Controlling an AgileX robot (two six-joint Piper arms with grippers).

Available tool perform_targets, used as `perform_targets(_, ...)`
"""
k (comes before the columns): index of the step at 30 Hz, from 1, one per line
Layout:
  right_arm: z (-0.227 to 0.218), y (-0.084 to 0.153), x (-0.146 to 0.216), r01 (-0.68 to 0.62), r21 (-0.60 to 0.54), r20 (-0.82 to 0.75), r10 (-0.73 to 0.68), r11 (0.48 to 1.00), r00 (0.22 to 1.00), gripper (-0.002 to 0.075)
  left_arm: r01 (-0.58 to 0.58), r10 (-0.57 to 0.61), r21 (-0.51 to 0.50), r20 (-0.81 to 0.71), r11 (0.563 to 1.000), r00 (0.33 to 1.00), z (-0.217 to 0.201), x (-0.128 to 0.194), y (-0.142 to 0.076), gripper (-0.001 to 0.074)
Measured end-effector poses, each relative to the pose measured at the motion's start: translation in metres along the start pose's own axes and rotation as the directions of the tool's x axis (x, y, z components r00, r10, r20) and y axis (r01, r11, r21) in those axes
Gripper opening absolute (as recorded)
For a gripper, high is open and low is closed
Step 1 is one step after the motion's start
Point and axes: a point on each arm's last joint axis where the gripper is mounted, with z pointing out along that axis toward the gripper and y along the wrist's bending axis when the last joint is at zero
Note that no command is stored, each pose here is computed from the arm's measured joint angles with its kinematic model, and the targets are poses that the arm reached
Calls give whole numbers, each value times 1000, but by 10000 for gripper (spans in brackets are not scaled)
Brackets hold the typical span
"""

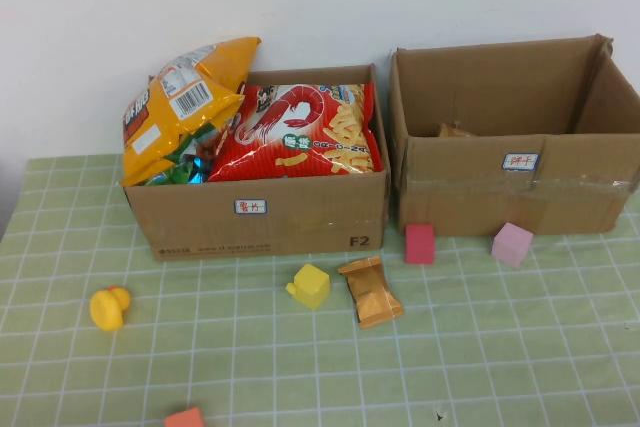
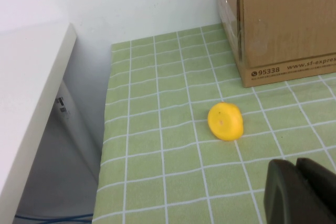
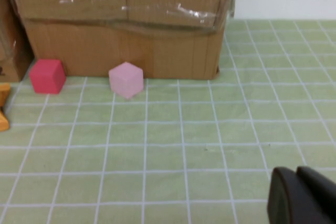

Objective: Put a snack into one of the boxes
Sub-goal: Pick up the biscuit

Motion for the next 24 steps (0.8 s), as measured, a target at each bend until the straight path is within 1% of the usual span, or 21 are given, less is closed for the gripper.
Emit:
perform_targets(3, -2, -1, -1, 41, 17, 27, -41, 999, 999, 0, 0, 0, 0, 0, 1000, 1000, 0, 0, 0, -2)
perform_targets(7, -3, -3, -1, 89, 39, 25, -90, 995, 996, 0, 0, 0, 0, 0, 1000, 1000, 0, 0, 0, -2)
perform_targets(24, -3, -3, -1, 99, 42, 21, -100, 994, 995, 0, 2, -2, 0, 0, 1000, 1000, 0, 0, 0, -2)
